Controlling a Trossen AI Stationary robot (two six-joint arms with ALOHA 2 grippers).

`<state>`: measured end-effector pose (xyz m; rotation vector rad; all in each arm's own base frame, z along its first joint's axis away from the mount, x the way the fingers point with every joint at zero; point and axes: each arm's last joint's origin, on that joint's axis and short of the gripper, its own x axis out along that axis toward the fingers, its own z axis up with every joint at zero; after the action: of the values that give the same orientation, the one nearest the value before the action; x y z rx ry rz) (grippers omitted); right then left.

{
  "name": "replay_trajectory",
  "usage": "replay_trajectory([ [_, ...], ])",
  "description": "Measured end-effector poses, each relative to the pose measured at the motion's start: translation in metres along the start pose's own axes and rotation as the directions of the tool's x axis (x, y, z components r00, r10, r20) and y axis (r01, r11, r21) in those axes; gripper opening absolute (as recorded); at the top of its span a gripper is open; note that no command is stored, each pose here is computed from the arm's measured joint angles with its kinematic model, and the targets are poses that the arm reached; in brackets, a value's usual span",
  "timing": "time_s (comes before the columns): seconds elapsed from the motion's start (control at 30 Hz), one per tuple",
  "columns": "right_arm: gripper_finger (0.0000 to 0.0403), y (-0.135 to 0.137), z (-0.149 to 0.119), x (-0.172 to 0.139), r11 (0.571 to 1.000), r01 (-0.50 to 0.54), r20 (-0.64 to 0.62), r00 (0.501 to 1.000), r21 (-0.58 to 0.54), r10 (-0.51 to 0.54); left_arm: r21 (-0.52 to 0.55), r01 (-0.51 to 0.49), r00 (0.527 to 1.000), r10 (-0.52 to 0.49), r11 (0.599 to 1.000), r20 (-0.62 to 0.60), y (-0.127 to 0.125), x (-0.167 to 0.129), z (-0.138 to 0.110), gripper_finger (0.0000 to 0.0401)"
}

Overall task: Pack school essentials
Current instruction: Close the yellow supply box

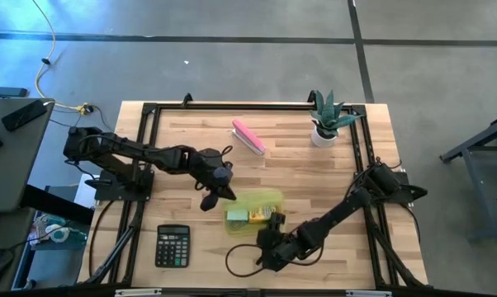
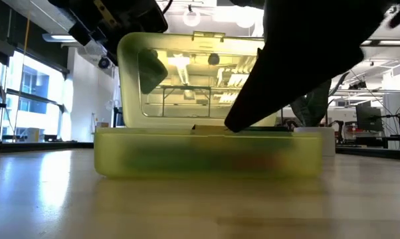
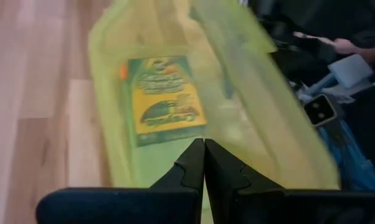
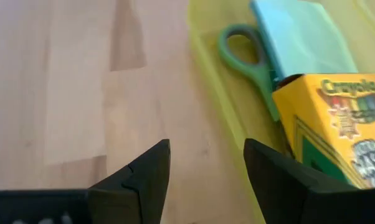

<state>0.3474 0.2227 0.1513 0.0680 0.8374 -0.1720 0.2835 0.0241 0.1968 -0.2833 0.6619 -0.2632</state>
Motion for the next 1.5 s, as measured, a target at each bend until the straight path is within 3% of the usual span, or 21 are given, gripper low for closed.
replay_trajectory([
  [0.3,0.0197,-0.004,0.0,0.001,0.997,0.061,0.023,0.998,0.042,-0.062,-0.02,0.07,0.996,-0.071,0.997,-0.062,-0.03,0.016,-0.008,0.0],
  [0.47,0.0197,-0.006,0.001,0.002,0.996,0.055,0.015,0.998,0.068,-0.056,-0.05,0.012,0.994,-0.018,0.999,-0.107,-0.04,0.032,-0.018,0.0],
  [0.73,0.0197,-0.003,0.001,0.002,0.994,-0.049,-0.058,0.997,0.098,0.055,-0.108,-0.07,0.983,0.05,0.992,-0.177,-0.036,0.052,-0.033,0.0],
  [1.03,0.0197,0.014,0.014,-0.013,0.994,-0.106,-0.038,0.994,0.011,0.106,-0.12,-0.083,0.981,0.06,0.989,-0.184,-0.032,0.053,-0.034,0.0],
  [1.1,0.0197,0.014,0.018,-0.016,0.997,-0.067,-0.024,0.998,-0.024,0.066,-0.12,-0.083,0.981,0.06,0.989,-0.185,-0.032,0.053,-0.035,0.0],
  [1.23,0.0197,0.004,0.032,-0.021,0.989,0.109,0.021,0.994,-0.1,-0.107,-0.12,-0.084,0.98,0.061,0.989,-0.188,-0.032,0.053,-0.035,0.0],
  [1.37,0.0197,-0.019,0.052,-0.026,0.932,0.338,0.059,0.941,-0.133,-0.333,-0.128,-0.086,0.98,0.061,0.988,-0.189,-0.032,0.053,-0.035,0.0],
  [1.5,0.0197,-0.05,0.063,-0.021,0.889,0.442,-0.018,0.894,-0.122,-0.447,-0.128,-0.086,0.98,0.061,0.988,-0.189,-0.032,0.053,-0.035,0.0],
])
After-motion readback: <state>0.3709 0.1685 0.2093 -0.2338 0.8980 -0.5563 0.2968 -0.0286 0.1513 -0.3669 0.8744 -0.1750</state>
